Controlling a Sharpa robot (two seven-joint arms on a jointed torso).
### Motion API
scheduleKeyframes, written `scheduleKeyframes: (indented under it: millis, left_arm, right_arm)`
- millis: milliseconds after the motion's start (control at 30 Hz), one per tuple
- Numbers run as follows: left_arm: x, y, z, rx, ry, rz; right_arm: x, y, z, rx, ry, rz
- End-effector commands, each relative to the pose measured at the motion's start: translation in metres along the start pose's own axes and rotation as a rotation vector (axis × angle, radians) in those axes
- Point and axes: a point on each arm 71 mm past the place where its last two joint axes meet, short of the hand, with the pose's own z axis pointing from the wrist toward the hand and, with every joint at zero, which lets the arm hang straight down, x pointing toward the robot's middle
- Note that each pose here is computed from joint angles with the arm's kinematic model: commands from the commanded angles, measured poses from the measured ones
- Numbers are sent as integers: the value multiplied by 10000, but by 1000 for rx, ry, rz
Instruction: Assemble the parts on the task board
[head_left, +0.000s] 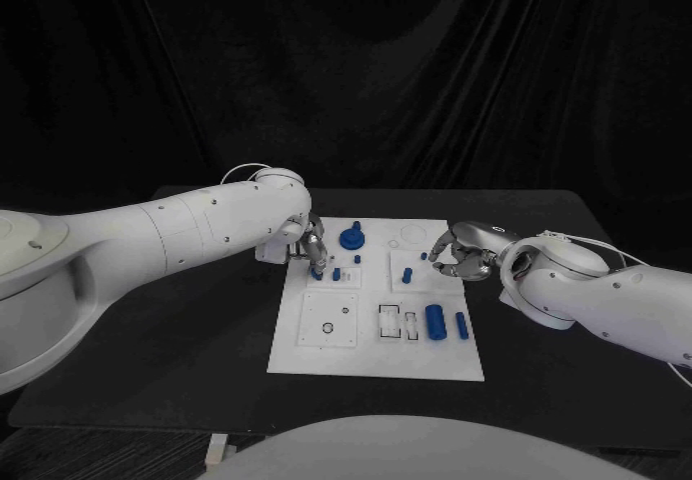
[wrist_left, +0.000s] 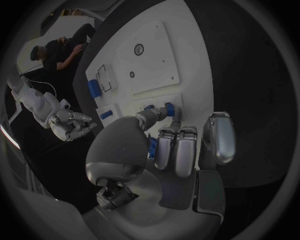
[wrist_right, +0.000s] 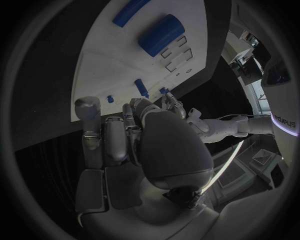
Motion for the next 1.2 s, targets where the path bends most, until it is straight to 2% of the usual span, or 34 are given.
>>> scheduleKeyframes:
  millis: [33,300,633,1200]
  left_arm:
    - [34,-13,32,4,-1,-4]
    - [23,-8,38,4,-11,-13]
    - [40,-40,37,9,0,-2]
    - [74,-16,33,10,19,8]
  right_arm:
    - [-1,-16,-3,16,-8,0]
    - [0,-23,-5,19,-4,-1]
    - [5,-15,3,19,0,-2]
    - [9,-5,18,17,0,-2]
